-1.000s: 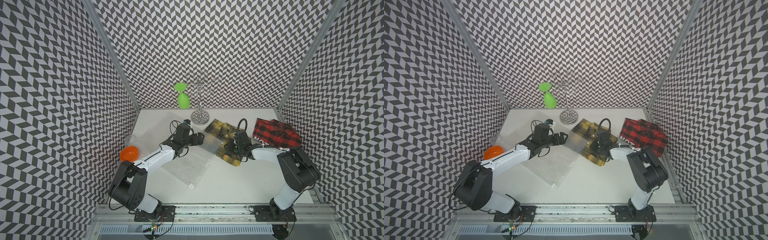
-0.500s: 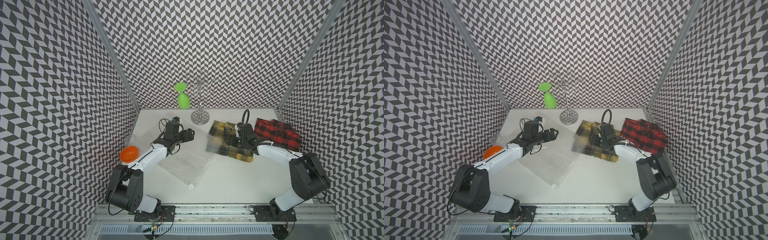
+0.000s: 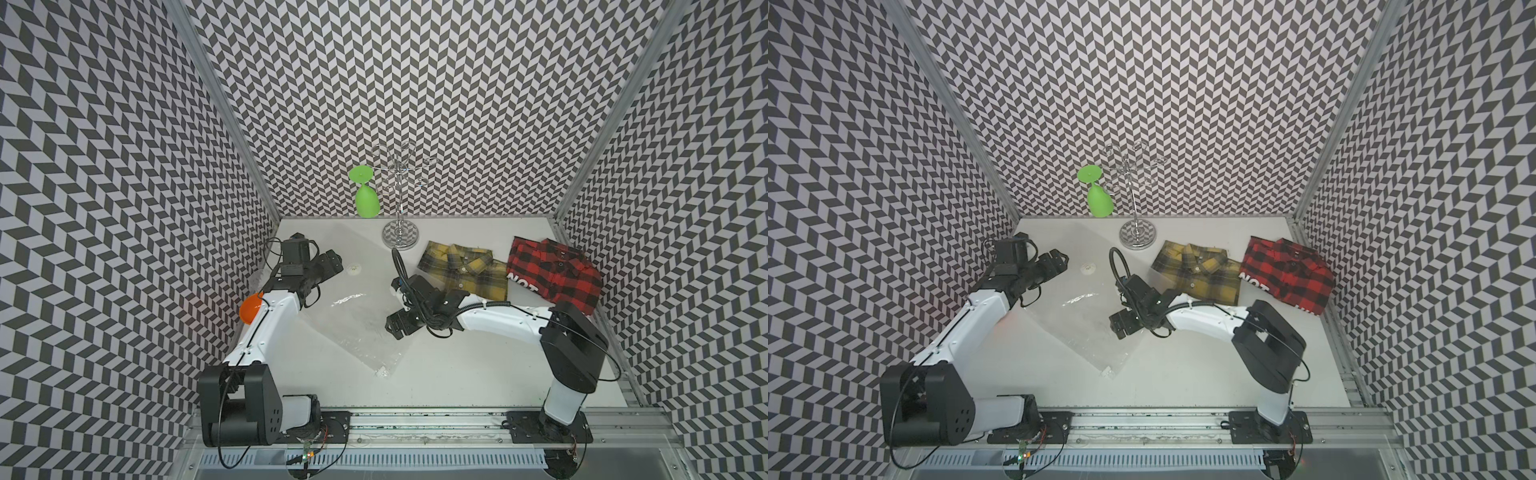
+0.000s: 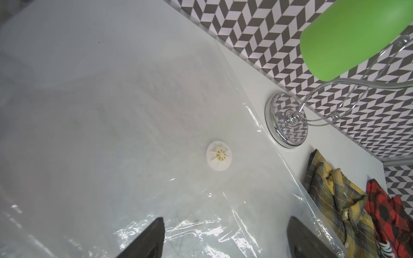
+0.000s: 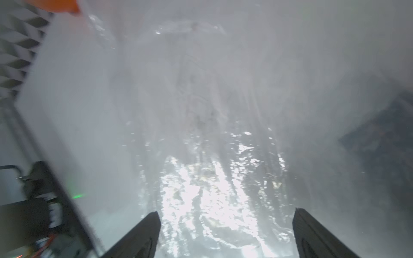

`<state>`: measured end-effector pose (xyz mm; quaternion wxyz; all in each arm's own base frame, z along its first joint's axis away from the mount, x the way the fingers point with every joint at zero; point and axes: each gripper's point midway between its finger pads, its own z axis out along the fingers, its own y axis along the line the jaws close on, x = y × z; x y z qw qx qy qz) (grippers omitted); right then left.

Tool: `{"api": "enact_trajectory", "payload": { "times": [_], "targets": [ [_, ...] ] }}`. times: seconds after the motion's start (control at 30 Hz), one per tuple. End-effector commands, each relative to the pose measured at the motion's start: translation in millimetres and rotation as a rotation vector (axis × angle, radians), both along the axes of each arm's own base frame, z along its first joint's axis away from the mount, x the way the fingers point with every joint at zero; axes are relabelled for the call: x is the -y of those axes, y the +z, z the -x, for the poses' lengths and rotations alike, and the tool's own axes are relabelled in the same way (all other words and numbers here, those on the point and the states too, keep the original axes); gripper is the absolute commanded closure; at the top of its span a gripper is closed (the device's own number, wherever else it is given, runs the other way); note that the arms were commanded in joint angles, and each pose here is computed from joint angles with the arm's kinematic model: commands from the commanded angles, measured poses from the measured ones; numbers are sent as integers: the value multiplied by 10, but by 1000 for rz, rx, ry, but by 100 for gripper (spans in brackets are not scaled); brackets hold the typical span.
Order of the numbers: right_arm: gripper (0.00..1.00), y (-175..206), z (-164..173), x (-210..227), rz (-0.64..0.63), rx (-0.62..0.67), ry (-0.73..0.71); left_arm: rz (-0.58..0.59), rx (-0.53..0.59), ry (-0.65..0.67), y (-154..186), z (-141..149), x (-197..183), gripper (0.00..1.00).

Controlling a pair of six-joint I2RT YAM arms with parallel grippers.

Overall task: Place the folded shirt into the vacuum bag
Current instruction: Adjust the vacuum bag at the center of the board.

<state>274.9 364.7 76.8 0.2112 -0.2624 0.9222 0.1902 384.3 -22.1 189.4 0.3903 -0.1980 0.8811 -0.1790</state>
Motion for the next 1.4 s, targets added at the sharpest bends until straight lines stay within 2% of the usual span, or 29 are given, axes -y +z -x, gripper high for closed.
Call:
{"api": "enact_trajectory", "payload": {
  "times": [0.0, 0.17, 0.3, 0.4, 0.57, 0.8, 0.97, 1.17, 1.27, 1.37],
  "targets": [
    [6, 181, -559, 425, 55, 92, -171, 46, -74, -13, -117, 311, 78, 14],
    [6, 252, -1124, 897, 32, 102, -357, 129, -215, 52, -512, 755, 116, 9],
    [6, 242, -1534, 1039, 27, 101, -428, 153, -324, 133, -813, 1067, 81, 0],
    [6, 121, -1677, 961, 46, 82, -429, 175, -375, 152, -957, 1225, 138, 0],
    [6, -18, -1743, 919, 48, 80, -429, 178, -408, 149, -1140, 1326, 208, 0],
    [6, -90, -1668, 901, 56, 72, -418, 224, -423, 103, -1371, 1316, 342, 4],
    [6, -216, -1581, 911, 74, 54, -409, 215, -368, 79, -1374, 1221, 349, 9],
    [6, -330, -1440, 968, 96, 33, -401, 240, -252, 25, -1151, 986, 370, 36],
    [6, -369, -1367, 1016, 106, 23, -401, 237, -198, -6, -1002, 877, 371, 42],
    [6, -413, -1272, 1047, 115, 13, -394, 235, -145, -50, -772, 769, 414, 43]
  ]
}}
